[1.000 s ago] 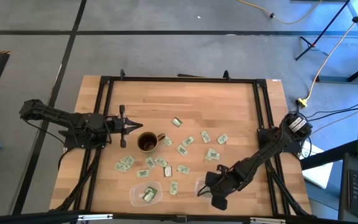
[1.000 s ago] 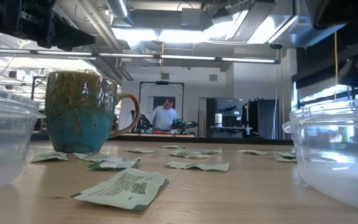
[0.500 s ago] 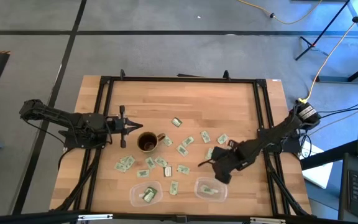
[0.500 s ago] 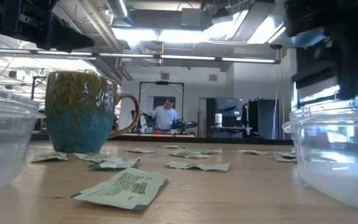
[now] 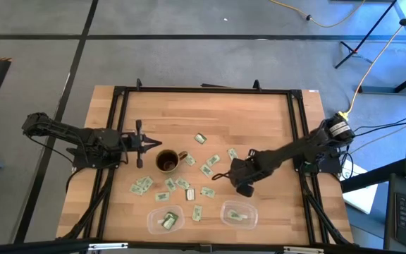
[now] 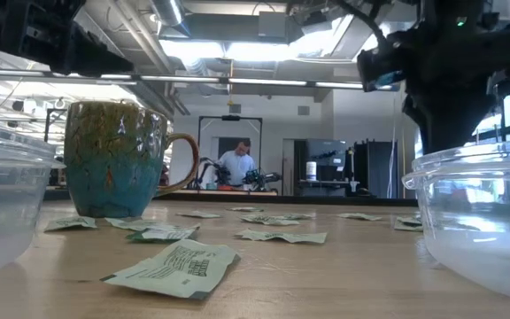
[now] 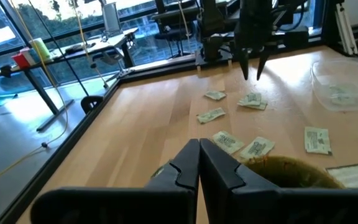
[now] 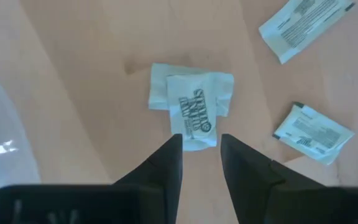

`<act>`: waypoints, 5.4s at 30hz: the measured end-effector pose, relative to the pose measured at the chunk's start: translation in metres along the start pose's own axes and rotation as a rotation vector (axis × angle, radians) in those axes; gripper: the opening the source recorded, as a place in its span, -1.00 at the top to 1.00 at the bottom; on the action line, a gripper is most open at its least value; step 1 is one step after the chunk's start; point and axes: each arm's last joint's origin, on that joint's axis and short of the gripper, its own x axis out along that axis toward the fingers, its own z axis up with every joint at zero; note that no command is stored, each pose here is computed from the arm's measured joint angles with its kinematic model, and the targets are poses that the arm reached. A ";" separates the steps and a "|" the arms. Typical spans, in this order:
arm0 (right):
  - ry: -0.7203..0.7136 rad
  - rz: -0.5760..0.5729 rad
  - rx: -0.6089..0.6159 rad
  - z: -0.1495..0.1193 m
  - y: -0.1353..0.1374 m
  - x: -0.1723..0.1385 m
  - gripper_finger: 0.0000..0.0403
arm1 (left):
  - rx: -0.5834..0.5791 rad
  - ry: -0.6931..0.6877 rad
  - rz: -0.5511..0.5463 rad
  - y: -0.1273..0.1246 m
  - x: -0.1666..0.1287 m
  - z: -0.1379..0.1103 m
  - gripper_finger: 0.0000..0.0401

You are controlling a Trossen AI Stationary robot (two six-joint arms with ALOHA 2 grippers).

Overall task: Pick and place items into bin
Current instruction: Put the white stevia packet into the right transparent bin

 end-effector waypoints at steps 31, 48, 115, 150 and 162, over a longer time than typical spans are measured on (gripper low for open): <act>0.020 0.131 -0.055 -0.018 -0.023 0.055 0.44 | -0.011 0.019 -0.003 0.000 0.000 -0.002 0.99; 0.021 0.122 -0.051 -0.022 -0.026 0.054 0.96 | -0.011 0.019 -0.003 0.000 0.000 -0.002 0.96; -0.072 0.427 -0.009 -0.055 0.087 -0.007 0.66 | -0.028 0.018 0.013 0.000 0.000 -0.002 0.98; 0.054 0.133 -0.151 0.018 -0.017 0.028 0.62 | -0.026 0.024 0.012 0.000 0.000 -0.002 0.97; 0.095 0.110 -0.180 0.021 -0.012 0.054 0.62 | -0.024 0.029 0.011 0.000 0.000 -0.003 0.96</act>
